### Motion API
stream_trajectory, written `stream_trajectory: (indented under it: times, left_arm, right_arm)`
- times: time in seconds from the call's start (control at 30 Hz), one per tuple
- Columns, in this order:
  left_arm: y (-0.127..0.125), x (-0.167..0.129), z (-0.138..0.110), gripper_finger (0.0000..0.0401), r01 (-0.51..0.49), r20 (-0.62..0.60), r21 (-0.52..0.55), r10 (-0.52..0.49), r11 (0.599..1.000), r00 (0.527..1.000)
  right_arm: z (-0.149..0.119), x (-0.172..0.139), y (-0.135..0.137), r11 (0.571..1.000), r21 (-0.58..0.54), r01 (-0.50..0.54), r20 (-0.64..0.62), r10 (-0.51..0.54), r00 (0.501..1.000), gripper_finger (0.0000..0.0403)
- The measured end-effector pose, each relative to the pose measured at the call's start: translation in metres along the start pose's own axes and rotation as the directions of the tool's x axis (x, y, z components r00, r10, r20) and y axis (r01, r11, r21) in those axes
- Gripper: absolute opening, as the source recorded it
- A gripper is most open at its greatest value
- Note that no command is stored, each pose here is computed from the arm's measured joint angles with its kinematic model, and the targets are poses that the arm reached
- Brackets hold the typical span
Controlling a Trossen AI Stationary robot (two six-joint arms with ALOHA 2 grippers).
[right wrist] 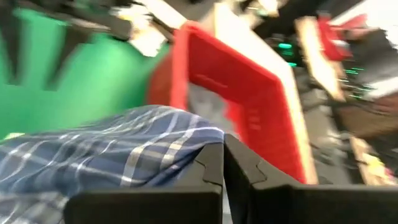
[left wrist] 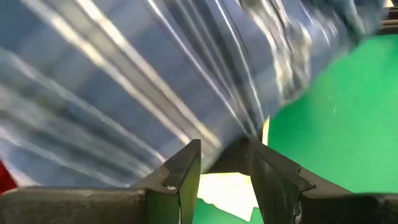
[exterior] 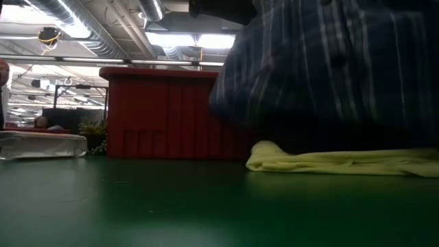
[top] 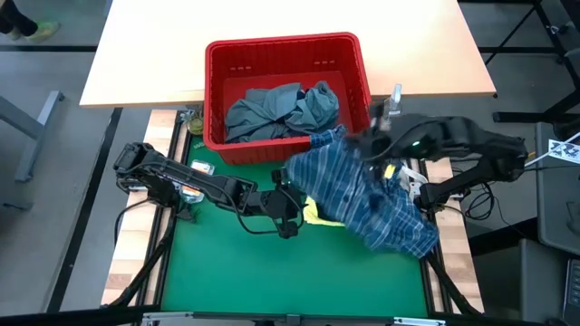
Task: Fold Laundry from Bin
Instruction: Fold the blue shirt
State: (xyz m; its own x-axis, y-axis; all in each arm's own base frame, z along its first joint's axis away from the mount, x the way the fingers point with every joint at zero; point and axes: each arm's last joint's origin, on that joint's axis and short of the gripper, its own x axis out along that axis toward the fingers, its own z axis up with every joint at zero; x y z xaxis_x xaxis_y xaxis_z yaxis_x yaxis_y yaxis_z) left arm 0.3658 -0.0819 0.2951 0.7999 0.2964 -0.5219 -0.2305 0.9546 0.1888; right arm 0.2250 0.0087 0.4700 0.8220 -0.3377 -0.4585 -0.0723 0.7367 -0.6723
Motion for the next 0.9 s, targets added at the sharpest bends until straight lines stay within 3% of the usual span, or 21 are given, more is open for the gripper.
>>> stream_trajectory:
  times: [0.2,0.3,0.6,0.9]
  left_arm:
    - [0.000,0.000,0.000,0.0128,0.000,-0.001,0.000,0.000,1.000,1.000]
    - [0.000,0.000,0.000,0.0128,0.000,-0.001,0.000,0.000,1.000,1.000]
    - [0.005,0.005,0.002,0.0128,-0.012,0.018,-0.023,0.013,1.000,1.000]
    - [0.009,0.040,0.001,0.0128,0.032,0.062,-0.027,-0.030,0.999,0.998]
  right_arm:
    - [0.007,-0.048,-0.039,0.966,0.019,0.258,-0.013,-0.258,0.966,0.0000]
    - [0.009,-0.069,-0.054,0.942,0.040,0.332,0.006,-0.333,0.943,0.0000]
    - [0.008,-0.106,-0.075,0.902,0.087,0.422,0.056,-0.427,0.902,0.0000]
    - [0.007,-0.107,-0.074,0.905,0.067,0.419,0.044,-0.422,0.905,0.0000]
